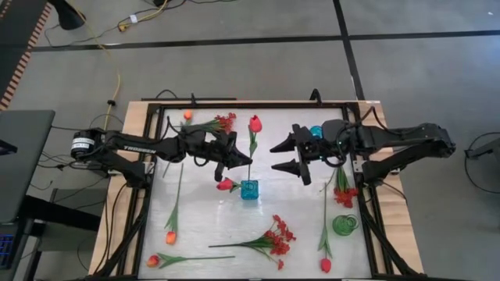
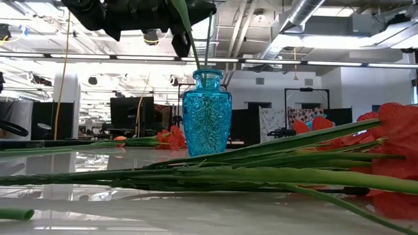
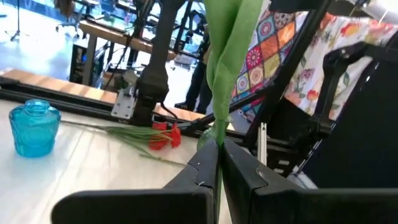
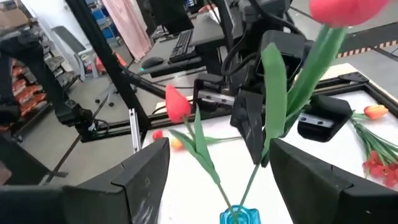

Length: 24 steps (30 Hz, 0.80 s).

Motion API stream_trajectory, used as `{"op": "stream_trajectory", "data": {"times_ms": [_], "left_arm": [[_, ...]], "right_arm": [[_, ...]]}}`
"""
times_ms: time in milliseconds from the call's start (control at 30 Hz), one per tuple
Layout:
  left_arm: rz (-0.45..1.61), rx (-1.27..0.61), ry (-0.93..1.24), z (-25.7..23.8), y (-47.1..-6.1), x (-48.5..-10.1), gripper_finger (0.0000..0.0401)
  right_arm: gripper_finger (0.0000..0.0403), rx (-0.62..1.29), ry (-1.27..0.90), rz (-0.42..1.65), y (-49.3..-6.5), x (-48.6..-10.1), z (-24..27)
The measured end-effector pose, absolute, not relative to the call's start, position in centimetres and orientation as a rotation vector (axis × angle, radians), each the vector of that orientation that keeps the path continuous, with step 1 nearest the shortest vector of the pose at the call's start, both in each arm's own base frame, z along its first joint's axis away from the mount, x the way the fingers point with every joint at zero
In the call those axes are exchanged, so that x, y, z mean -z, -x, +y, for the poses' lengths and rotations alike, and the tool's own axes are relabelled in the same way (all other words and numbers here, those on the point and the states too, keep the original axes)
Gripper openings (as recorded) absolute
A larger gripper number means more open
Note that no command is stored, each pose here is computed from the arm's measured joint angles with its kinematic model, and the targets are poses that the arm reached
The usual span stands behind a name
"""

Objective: Sort flowers into vase by color
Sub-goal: Put the top pink flower into the bottom blue vase

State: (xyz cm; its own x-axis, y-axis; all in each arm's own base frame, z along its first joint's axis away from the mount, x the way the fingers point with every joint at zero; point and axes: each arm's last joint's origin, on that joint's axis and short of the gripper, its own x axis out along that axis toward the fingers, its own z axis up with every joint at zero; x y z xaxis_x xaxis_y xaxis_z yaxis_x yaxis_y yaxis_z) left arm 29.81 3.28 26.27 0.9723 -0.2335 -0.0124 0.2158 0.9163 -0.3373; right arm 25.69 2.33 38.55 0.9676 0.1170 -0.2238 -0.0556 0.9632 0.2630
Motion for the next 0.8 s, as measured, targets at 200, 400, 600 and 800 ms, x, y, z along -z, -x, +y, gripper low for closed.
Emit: {"op": "stream_trajectory", "data": {"times_ms": [200,400,600,800], "left_arm": [[0.077,0.262,0.272,2.4,-29.9,-26.0,0.0000],[0.132,0.277,0.204,1.8,-29.9,-25.4,0.0000],[0.180,0.280,0.150,1.3,-29.8,-24.8,0.0000],[0.205,0.250,0.154,1.1,-29.8,-24.6,0.0000]], "right_arm": [[0.0302,-0.140,-0.165,0.334,-25.1,-37.8,3.5],[0.0302,-0.201,-0.050,0.371,-24.8,-37.4,4.6],[0.0302,-0.243,0.015,0.364,-24.6,-37.4,5.4],[0.0302,-0.244,0.015,0.365,-24.6,-37.4,5.4]]}}
